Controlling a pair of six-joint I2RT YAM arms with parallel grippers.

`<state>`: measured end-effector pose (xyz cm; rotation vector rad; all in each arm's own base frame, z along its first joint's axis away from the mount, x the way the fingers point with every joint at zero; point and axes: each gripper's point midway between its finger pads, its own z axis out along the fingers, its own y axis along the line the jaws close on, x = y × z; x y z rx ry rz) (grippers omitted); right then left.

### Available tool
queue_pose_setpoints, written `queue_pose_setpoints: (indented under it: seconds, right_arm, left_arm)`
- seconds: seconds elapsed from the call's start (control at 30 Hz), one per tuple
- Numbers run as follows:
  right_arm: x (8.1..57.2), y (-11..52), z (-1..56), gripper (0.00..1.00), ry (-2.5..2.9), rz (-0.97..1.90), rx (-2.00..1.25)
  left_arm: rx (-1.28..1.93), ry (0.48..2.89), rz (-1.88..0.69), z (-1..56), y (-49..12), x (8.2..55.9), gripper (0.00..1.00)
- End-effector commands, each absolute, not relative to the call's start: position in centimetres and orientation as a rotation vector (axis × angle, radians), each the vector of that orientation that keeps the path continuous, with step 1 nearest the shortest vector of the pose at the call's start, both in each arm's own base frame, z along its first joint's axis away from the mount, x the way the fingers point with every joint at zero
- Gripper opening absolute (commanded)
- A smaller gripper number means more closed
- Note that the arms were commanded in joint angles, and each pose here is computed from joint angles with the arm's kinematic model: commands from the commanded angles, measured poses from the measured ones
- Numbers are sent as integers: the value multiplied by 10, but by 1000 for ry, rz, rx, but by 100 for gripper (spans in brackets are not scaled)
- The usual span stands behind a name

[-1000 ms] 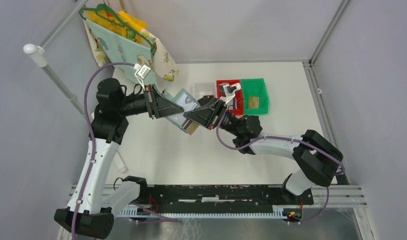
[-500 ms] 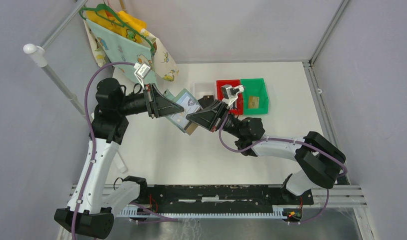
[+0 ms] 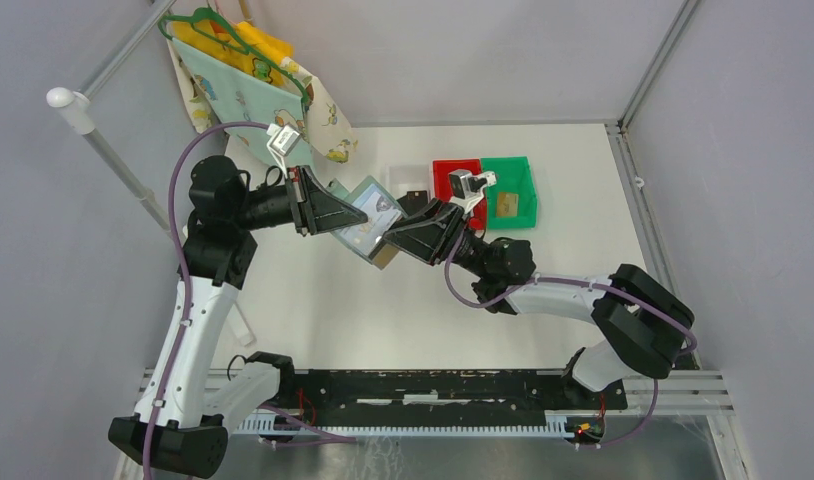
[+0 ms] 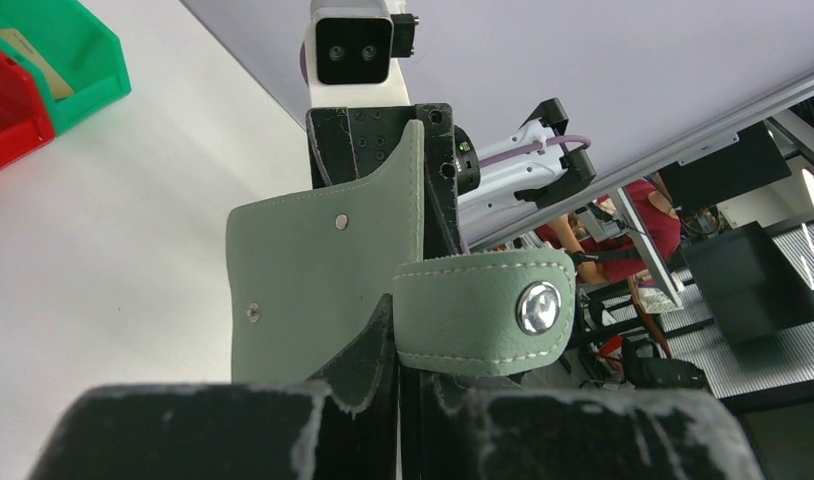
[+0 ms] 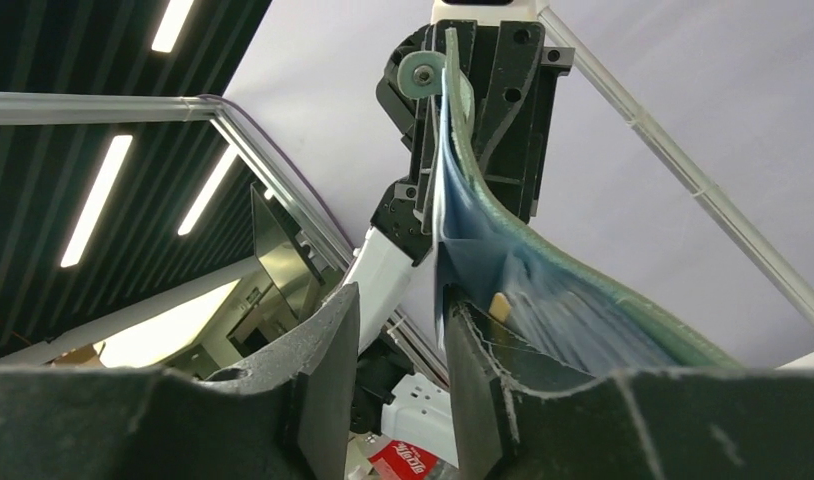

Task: Take the credit cards out of the card holder
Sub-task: Remove the credit card from the card holder.

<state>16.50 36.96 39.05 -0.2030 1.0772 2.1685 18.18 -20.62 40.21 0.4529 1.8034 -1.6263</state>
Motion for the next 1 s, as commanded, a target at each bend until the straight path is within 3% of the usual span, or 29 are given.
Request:
queue_pose_setpoints:
  seconds: [0.0, 0.2, 0.43, 0.97]
  right_arm:
    - [149, 353, 421, 38, 890, 2243, -242]
    - [148, 351, 421, 16, 875, 2242, -238]
    - [146, 344, 416, 2, 872, 2236, -217]
    - [144, 341, 412, 0, 883, 2217, -214]
  left_arm:
    - [538, 1728, -1649, 422, -206, 165, 2]
    - [538, 1729, -1660, 423, -206, 164, 2]
    - [535, 1726, -1668, 425, -207, 166, 2]
    - [534, 1716, -1662, 431, -207, 168, 17]
